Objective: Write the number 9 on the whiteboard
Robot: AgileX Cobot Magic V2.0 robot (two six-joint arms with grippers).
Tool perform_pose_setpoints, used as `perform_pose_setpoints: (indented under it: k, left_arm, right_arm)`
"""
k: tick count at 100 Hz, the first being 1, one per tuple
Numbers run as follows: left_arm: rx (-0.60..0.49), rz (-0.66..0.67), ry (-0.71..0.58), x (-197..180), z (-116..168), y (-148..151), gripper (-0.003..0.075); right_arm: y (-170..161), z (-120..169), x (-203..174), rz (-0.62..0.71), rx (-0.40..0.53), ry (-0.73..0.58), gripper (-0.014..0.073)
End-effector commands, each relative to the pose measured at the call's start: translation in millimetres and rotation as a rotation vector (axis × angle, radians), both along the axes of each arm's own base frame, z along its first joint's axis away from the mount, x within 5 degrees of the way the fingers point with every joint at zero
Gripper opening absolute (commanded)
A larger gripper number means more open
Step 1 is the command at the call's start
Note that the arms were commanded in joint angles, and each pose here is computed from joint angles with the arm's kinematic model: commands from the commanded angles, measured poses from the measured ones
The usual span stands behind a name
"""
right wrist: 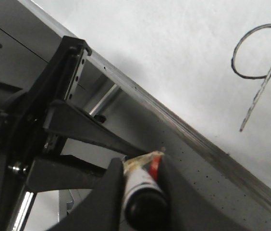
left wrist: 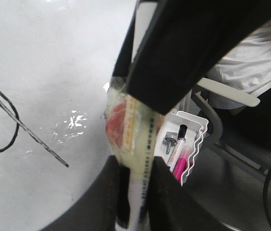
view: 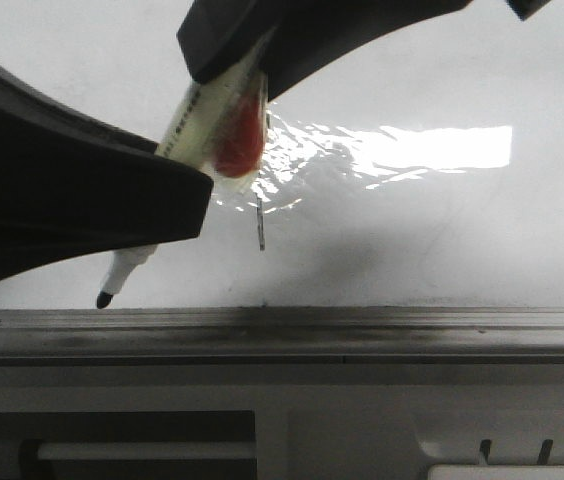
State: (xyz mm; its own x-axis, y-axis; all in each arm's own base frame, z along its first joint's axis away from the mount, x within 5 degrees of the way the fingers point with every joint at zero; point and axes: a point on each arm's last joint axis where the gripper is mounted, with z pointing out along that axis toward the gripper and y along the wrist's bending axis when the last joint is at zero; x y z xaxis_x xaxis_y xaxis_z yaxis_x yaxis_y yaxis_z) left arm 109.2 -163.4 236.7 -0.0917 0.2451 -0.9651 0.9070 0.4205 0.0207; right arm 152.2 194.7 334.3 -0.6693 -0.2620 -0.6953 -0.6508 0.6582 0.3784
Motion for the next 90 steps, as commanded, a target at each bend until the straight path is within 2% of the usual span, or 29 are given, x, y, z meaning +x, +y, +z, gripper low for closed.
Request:
perform_pose_setpoints:
  k: [1, 10, 15, 24, 32, 47, 68, 90]
  left_arm:
    - [-0.137, 0.020, 0.033, 1.7, 17.4, -3.8, -0.0020]
    - [-0.164, 0.129, 0.139, 8.1, 14.8, 0.0, -0.0020]
    - [-0.186, 0.209, 0.225, 12.1, 12.3, 3.1, -0.0020]
    - [-0.215, 0.324, 0.363, 16.5, 7.2, 7.8, -0.0020]
    - [-0.228, 0.374, 0.429, 18.1, 4.3, 9.6, -0.0020]
    - [-0.339, 0.487, 0.570, 25.8, 0.1, 10.0, -0.0020]
    - [-0.358, 0.546, 0.610, 37.3, -15.3, 1.8, -0.0020]
    - [-0.365, 0.553, 0.558, 44.2, -20.9, -2.4, -0.0020]
  right_arm:
    - [0.2, 16.4, 1.3, -0.010, 0.057, -0.062, 0.0176]
    - [0.5, 17.9, 2.7, -0.018, 0.069, -0.080, 0.0344]
    - [0.6, 18.2, 2.9, -0.019, 0.072, -0.083, 0.0385]
    - [0.6, 18.2, 2.9, -0.019, 0.072, -0.083, 0.0371]
    - [0.6, 18.2, 2.9, -0.019, 0.072, -0.083, 0.0356]
    - [0.4, 17.6, 2.5, -0.016, 0.067, -0.077, 0.0356]
    - [0.3, 17.1, 2.1, -0.014, 0.062, -0.073, 0.0356]
    - [-0.1, 15.6, 0.9, -0.006, 0.048, -0.059, 0.0356]
